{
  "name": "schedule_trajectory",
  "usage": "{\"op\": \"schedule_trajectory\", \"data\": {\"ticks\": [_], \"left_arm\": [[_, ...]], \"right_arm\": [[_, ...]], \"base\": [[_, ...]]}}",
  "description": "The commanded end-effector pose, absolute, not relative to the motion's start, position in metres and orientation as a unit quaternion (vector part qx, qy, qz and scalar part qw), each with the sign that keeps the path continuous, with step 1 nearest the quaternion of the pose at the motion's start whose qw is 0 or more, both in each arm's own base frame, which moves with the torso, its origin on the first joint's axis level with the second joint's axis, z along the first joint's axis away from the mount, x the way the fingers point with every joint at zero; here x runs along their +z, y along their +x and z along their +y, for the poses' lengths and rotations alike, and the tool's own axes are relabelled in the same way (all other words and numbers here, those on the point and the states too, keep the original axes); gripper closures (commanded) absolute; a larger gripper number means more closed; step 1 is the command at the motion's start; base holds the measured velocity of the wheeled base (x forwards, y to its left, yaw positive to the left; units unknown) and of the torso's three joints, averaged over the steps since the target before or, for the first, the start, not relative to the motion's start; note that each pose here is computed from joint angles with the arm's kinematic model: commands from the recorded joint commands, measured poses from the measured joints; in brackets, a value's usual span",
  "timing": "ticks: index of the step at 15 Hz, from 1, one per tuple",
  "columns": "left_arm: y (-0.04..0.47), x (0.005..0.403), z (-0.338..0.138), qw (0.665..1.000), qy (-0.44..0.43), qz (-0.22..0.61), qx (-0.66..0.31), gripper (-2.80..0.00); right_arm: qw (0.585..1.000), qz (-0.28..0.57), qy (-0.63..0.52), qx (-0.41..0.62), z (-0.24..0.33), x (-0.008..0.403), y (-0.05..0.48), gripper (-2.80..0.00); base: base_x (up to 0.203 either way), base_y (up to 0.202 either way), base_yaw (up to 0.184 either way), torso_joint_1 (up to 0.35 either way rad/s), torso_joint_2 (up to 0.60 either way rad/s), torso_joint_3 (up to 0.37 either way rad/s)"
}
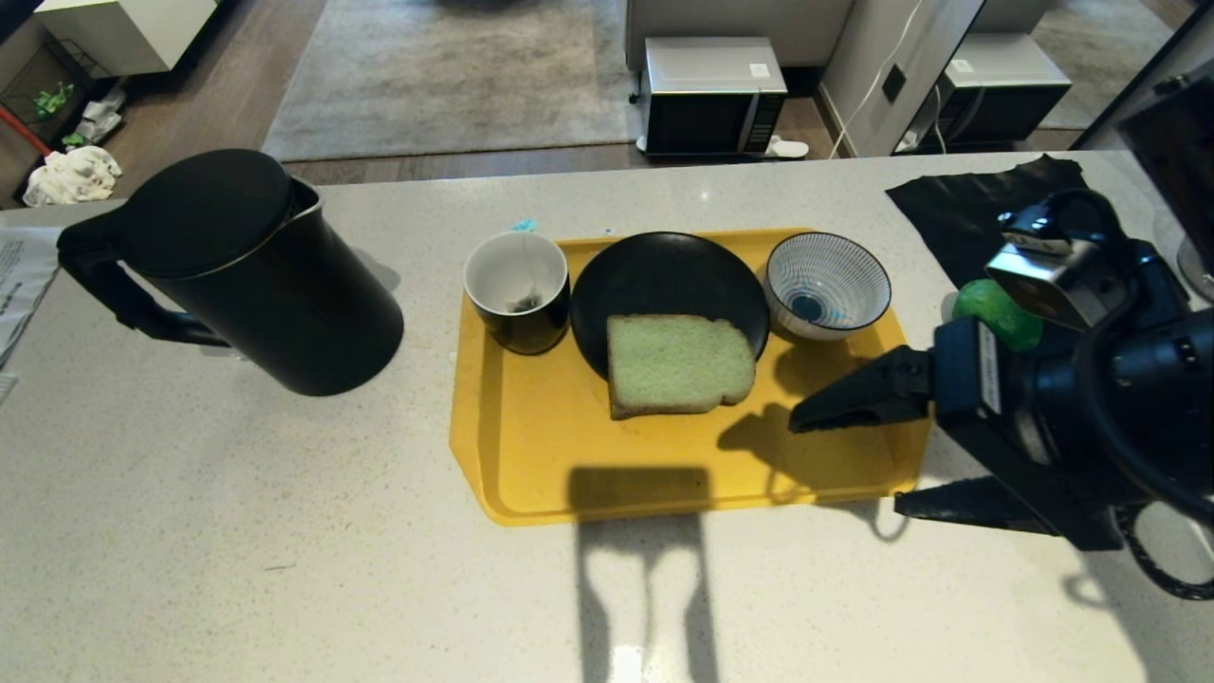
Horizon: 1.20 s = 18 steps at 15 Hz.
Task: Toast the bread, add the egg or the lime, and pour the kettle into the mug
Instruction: Pick up the bread slice
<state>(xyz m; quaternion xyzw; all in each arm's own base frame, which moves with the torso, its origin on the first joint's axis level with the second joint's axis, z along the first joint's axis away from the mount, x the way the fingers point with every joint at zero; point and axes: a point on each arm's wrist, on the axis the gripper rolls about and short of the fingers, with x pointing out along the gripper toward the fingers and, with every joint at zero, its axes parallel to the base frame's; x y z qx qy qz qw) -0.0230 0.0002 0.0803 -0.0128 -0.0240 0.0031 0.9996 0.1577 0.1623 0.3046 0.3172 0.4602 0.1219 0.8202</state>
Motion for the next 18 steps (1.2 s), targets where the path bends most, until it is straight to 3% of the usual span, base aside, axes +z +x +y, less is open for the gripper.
{"op": "schedule_trajectory", "data": {"ticks": [1, 8, 18], "left_arm": [[-0.022, 0.076, 0.0, 1.0, -0.013, -0.017, 0.004, 0.0], [-0.022, 0.076, 0.0, 1.0, -0.013, -0.017, 0.004, 0.0], [-0.022, 0.076, 0.0, 1.0, -0.013, -0.017, 0.004, 0.0]], "right_arm": [[0.826, 0.445, 0.328, 0.106, 0.189, 0.287, 0.178, -2.8], [0.826, 0.455, 0.323, 0.079, 0.204, 0.27, 0.197, -2.8], [0.832, 0.397, 0.381, 0.064, 0.199, 0.257, 0.243, -2.8]], "base": [[0.0, 0.0, 0.0, 0.0, 0.0, 0.0], [0.0, 0.0, 0.0, 0.0, 0.0, 0.0], [0.0, 0.0, 0.0, 0.0, 0.0, 0.0]]}}
